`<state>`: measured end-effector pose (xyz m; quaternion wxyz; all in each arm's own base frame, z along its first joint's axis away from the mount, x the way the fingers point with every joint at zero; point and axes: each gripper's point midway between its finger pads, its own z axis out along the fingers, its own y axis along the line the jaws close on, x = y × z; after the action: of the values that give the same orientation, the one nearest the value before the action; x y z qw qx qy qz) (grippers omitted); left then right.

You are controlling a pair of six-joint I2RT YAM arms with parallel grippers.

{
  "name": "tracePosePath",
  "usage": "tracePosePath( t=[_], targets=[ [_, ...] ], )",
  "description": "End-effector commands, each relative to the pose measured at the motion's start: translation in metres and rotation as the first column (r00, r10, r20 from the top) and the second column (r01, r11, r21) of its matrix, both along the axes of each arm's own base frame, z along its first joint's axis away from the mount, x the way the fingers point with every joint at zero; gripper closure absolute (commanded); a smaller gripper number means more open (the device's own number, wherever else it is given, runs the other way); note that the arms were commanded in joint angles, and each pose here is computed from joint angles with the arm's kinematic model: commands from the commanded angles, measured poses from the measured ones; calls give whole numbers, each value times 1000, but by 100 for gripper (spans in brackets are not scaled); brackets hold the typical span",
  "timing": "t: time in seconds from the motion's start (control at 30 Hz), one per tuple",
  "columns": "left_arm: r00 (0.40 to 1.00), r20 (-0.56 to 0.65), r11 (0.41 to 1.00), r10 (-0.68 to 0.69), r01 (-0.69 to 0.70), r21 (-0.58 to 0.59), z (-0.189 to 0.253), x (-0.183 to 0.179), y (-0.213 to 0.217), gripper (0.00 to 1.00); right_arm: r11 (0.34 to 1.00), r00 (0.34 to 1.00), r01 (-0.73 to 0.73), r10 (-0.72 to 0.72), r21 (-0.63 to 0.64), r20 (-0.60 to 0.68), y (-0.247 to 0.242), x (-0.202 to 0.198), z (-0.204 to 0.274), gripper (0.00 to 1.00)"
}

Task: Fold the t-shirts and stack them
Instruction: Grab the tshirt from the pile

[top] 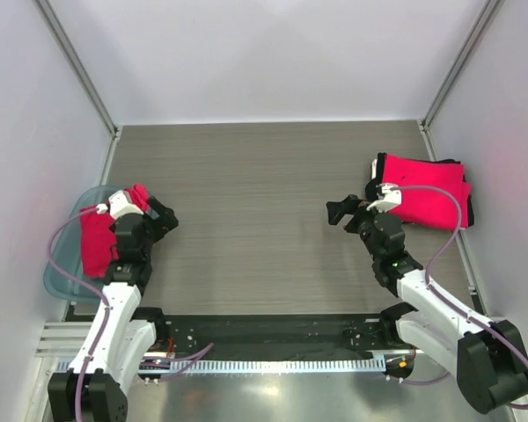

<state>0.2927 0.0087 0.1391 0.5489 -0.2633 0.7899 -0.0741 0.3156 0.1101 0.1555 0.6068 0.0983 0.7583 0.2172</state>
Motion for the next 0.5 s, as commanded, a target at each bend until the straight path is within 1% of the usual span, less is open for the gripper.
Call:
tracePosePath(
  t=[0.0,0.03,0.1,0.13,0.2,0.23,0.27,0.3,0.33,0.37,0.4,0.43,0.47],
  targets=[
    [997,71,999,37,-35,-32,14,0,3,0,999,998,35,-36,24,45,-3,6,14,0],
    [996,68,998,60,-58,-29,12,-1,7,0,999,998,35,-36,23,44,-3,6,14,0],
    [987,43,986,152,-148,-82,2,-6,15,0,998,998,52,-53,24,41,-6,6,13,0],
    [981,20,975,195,-192,-112,-4,-9,18,0,998,997,53,-55,34,61,-7,4,19,0],
    [982,10,973,190,-187,-138,-4,-9,14,0,997,995,65,-68,37,72,-10,0,14,0],
    [982,21,972,187,-182,-148,6,-7,13,0,995,992,89,-92,42,82,-15,0,17,0],
    [981,-10,969,195,-195,-149,4,-11,14,1,994,992,100,-103,39,77,-17,1,17,0],
    [978,-12,965,207,-206,-164,9,-11,14,2,994,992,102,-104,36,74,-17,2,18,0],
    [977,9,963,212,-207,-172,27,-9,14,7,994,992,105,-107,29,64,-18,2,16,0],
    [975,-16,961,221,-221,-168,29,-14,15,10,994,993,104,-105,27,57,-17,3,15,0],
    [972,-14,958,236,-235,-164,36,-16,18,13,994,993,102,-103,23,48,-16,3,13,0],
    [965,9,952,262,-257,-166,53,-17,22,16,995,994,101,-102,23,44,-16,4,12,0],
    [953,-40,941,302,-304,-145,48,-27,29,16,995,994,98,-99,21,38,-15,4,10,0]
  ],
)
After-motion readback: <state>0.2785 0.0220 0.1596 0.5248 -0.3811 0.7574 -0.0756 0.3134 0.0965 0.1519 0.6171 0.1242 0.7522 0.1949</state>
